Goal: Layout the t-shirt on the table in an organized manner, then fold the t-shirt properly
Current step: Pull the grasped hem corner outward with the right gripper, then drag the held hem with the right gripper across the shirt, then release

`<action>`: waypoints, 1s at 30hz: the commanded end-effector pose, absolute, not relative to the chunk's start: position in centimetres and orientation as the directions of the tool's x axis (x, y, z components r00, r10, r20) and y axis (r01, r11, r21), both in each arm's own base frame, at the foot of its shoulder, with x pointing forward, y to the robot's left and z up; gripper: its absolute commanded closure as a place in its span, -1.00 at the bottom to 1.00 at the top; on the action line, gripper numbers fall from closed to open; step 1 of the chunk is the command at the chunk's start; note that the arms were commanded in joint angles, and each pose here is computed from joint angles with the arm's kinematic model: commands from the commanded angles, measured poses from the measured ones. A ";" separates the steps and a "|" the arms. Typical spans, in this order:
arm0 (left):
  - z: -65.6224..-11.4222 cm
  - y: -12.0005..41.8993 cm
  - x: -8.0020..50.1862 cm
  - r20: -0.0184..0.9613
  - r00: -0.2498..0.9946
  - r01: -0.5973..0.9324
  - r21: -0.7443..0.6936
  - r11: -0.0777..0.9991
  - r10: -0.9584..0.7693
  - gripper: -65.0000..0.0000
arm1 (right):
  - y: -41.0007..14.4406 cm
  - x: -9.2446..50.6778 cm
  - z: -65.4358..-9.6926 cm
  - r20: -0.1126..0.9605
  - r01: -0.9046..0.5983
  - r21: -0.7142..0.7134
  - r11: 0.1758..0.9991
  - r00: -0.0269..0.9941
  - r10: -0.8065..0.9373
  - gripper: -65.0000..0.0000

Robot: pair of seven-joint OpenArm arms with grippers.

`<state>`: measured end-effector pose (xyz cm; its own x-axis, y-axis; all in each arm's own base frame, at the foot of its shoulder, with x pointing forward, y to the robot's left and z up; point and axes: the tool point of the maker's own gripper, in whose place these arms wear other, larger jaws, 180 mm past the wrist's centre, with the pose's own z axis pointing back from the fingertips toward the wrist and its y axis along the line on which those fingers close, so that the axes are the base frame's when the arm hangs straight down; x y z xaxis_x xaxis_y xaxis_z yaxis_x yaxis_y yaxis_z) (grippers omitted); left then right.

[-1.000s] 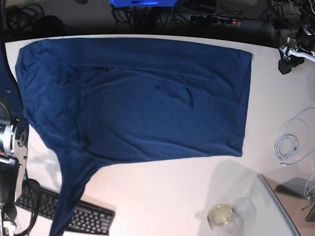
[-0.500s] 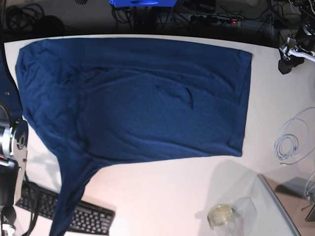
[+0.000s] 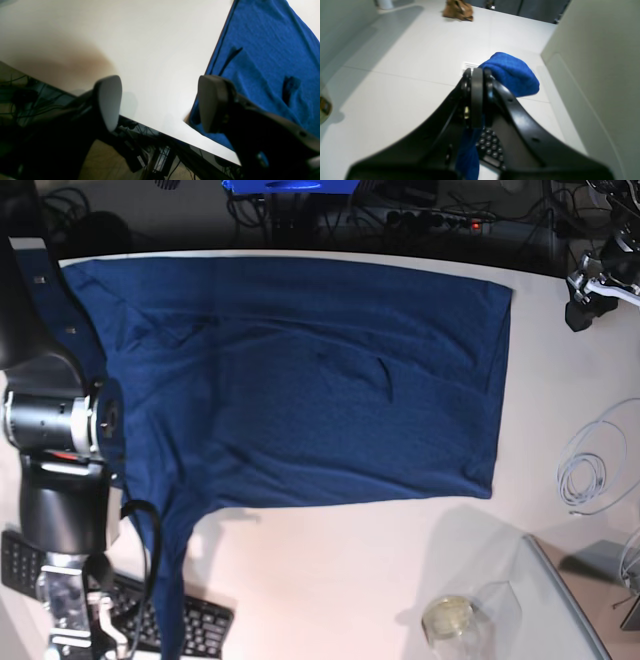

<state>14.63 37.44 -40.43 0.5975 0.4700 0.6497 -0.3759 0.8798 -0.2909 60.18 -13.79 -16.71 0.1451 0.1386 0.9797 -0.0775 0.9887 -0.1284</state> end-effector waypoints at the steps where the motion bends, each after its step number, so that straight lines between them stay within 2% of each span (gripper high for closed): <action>1: -39.1 38.1 15.3 0.685 0.573 -0.361 -0.282 0.889 0.451 -0.39 | -13.1 60.7 -13.9 0.989 -0.080 -0.120 0.989 0.074 0.126 1.00; 8: -39.1 38.0 15.3 0.683 0.574 -0.361 -0.284 0.888 0.451 -0.39 | -6.4 59.6 -18.8 0.984 -0.182 -0.039 0.983 0.166 0.070 1.00; 15: -39.3 38.0 15.2 0.680 0.577 -0.361 -0.284 0.888 0.452 -0.39 | -3.5 58.2 -24.1 0.957 -0.227 0.010 0.974 0.283 0.057 1.00; 22: -39.3 37.8 15.4 0.681 0.577 -0.357 -0.287 0.889 0.451 -0.39 | 2.7 55.1 -28.1 0.913 -0.419 -0.172 0.892 0.272 0.304 1.00; 26: -39.3 37.8 15.4 0.681 0.577 -0.357 -0.287 0.889 0.451 -0.39 | 5.4 53.9 -28.5 0.919 -0.477 -0.117 0.871 0.280 0.277 1.00; 30: -39.1 38.1 15.2 0.682 0.577 -0.361 -0.280 0.890 0.449 -0.39 | 7.4 52.9 -26.5 0.930 -0.516 -0.089 0.852 0.264 0.257 1.00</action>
<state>14.59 37.25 -40.56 0.6006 0.4708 0.6463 -0.3744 0.8798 -0.2929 51.60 6.51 -30.22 0.3486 0.2921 0.8906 -0.5139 0.8542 -0.0790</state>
